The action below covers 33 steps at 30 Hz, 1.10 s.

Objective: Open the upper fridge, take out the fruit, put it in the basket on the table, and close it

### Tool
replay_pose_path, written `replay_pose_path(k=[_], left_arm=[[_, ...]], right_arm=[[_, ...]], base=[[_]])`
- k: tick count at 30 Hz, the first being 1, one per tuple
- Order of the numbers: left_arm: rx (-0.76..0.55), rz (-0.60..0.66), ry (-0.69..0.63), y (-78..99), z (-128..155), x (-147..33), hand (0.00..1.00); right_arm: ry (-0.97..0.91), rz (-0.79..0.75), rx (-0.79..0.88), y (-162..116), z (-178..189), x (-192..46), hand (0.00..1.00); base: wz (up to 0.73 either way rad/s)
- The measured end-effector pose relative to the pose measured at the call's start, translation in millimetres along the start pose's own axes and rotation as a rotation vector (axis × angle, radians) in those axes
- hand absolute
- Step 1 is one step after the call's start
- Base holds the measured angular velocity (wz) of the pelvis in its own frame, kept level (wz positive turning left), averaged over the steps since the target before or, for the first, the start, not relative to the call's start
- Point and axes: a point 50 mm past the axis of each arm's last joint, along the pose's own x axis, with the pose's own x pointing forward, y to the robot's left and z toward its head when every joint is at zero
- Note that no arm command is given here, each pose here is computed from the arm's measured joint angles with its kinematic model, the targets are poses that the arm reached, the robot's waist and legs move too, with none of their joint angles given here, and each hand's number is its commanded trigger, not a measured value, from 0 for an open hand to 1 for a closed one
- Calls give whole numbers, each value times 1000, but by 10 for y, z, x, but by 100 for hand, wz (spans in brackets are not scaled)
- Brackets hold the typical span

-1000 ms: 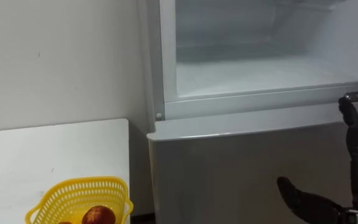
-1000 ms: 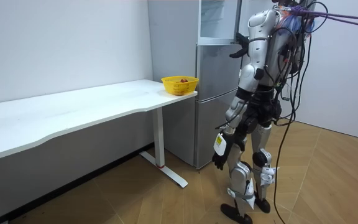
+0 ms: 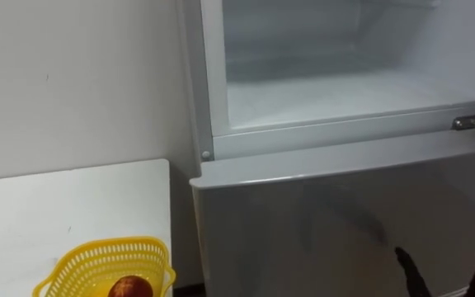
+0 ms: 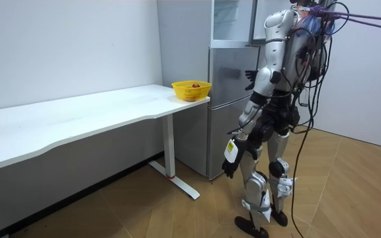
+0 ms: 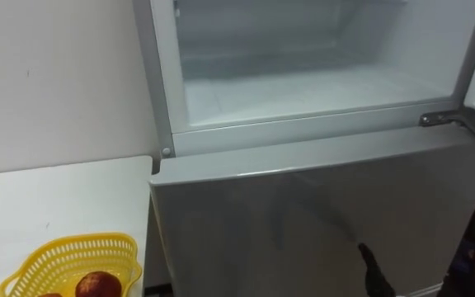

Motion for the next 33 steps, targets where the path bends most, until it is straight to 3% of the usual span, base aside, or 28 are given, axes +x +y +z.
replay_pose_path(k=[14,25,33], left_arm=[[-5,11,2,6,-11,-14,0],[-15,15,31,1,-73,-28,0],[-24,24,65,21,-118,-32,0]], right_arm=[[351,130,-109,143,-727,-358,0],[795,258,-145,217,-1412,-940,0],[956,305,-158,188,-1582,-1155,0]], base=[[0],[0],[0]])
